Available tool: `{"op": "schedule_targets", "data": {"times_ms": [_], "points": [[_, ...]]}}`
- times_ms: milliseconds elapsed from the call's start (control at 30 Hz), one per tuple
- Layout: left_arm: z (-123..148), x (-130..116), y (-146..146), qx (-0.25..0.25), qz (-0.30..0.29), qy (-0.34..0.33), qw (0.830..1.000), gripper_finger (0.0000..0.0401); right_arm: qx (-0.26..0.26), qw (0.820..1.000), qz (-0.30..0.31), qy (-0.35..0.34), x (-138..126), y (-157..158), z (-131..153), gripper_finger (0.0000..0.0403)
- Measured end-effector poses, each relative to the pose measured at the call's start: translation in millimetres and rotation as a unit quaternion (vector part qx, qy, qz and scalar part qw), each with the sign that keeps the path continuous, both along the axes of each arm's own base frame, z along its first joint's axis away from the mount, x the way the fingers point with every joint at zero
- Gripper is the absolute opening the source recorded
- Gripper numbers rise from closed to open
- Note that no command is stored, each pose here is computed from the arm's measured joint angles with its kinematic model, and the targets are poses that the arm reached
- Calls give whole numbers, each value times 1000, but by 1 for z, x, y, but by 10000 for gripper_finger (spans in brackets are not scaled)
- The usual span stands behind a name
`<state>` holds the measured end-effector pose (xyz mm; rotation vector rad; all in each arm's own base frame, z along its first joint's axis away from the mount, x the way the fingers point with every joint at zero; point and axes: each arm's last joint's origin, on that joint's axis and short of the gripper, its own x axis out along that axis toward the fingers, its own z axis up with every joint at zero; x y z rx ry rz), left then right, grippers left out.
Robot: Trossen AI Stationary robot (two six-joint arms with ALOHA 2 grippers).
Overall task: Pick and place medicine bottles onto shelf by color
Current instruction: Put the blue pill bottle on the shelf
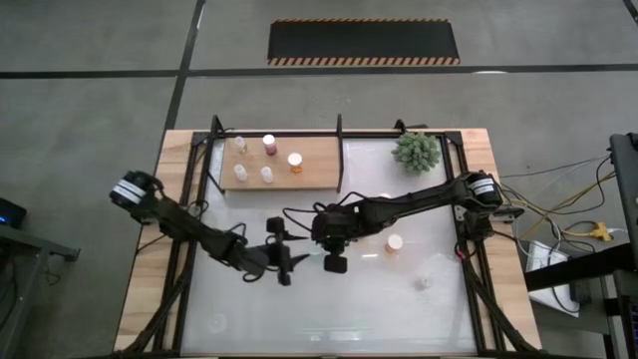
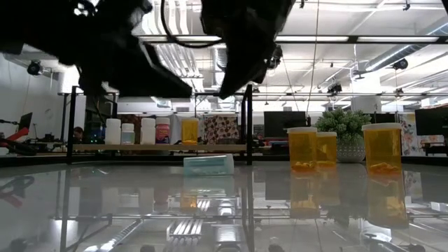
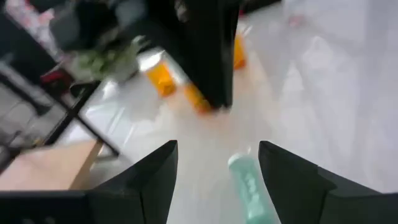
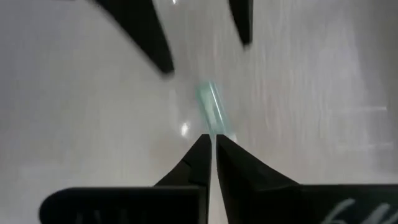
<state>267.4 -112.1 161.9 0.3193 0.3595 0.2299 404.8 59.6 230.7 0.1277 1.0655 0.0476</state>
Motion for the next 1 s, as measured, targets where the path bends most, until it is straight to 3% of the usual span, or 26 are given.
{"op": "schedule_targets", "data": {"times_ms": [67,300,633,833,1000], "points": [[-9,-1,1,-10,8,10,1000,208,-12,999,15,28,-6,1,-3,10],[-26,8,0,-124,4,19,992,208,-32,998,27,53,-12,7,-9,9],[-47,38,6,-167,3,31,986,208,-40,997,40,58,-14,9,-9,9],[-68,42,15,-187,26,59,980,207,-45,995,54,73,-18,13,-10,9],[-72,42,14,-211,33,58,975,170,-49,994,62,76,-19,15,-10,9]]}}
